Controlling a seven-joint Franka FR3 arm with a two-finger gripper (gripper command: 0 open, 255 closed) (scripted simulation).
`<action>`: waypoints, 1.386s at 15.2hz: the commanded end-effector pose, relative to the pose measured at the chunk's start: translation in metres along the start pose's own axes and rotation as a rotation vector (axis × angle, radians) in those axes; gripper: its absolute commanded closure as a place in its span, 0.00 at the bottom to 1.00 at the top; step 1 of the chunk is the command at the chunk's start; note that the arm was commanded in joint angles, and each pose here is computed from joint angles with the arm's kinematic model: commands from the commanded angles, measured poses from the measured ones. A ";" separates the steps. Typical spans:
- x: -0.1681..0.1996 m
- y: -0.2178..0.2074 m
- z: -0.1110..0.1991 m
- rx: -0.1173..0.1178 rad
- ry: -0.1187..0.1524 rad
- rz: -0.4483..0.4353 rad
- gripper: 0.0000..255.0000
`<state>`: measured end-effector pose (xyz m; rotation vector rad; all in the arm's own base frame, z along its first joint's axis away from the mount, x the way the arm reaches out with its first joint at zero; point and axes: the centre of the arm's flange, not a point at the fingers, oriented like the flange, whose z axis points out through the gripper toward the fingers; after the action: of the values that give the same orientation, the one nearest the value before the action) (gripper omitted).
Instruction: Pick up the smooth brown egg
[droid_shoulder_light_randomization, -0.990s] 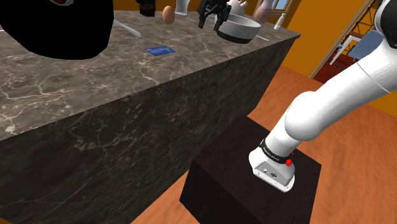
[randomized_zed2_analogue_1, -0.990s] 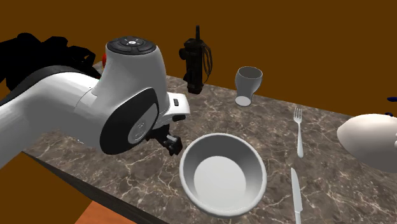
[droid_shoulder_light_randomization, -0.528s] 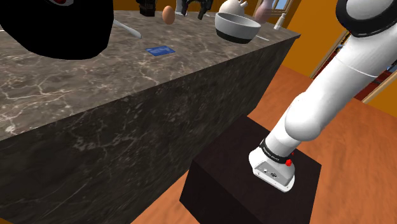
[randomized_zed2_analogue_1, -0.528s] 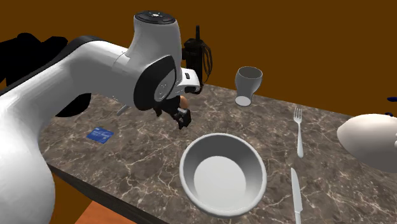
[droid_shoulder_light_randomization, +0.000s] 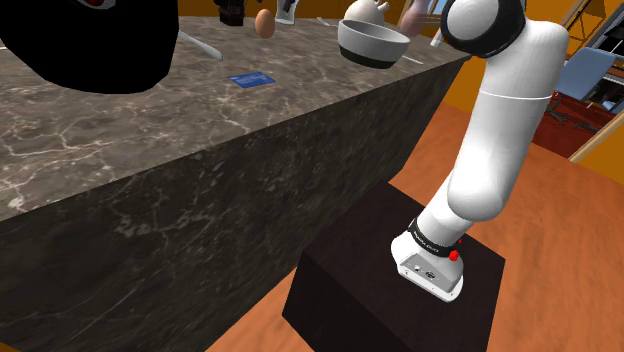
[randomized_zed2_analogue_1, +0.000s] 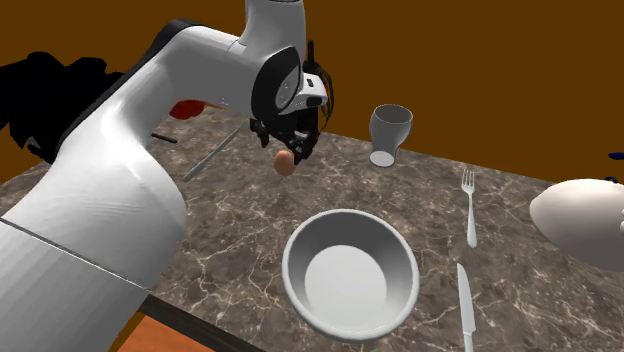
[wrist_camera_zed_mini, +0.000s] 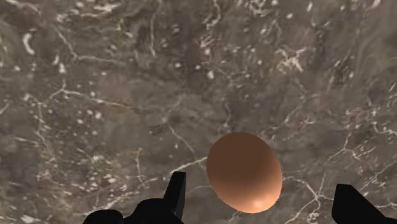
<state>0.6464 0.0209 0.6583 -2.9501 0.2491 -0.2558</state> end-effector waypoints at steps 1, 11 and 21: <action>0.013 -0.004 -0.003 0.004 0.006 -0.001 0.00; 0.007 0.003 0.036 0.004 0.006 -0.001 1.00; 0.008 0.002 0.030 0.004 0.006 -0.001 1.00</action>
<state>0.6594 0.0220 0.6278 -2.9458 0.2478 -0.2660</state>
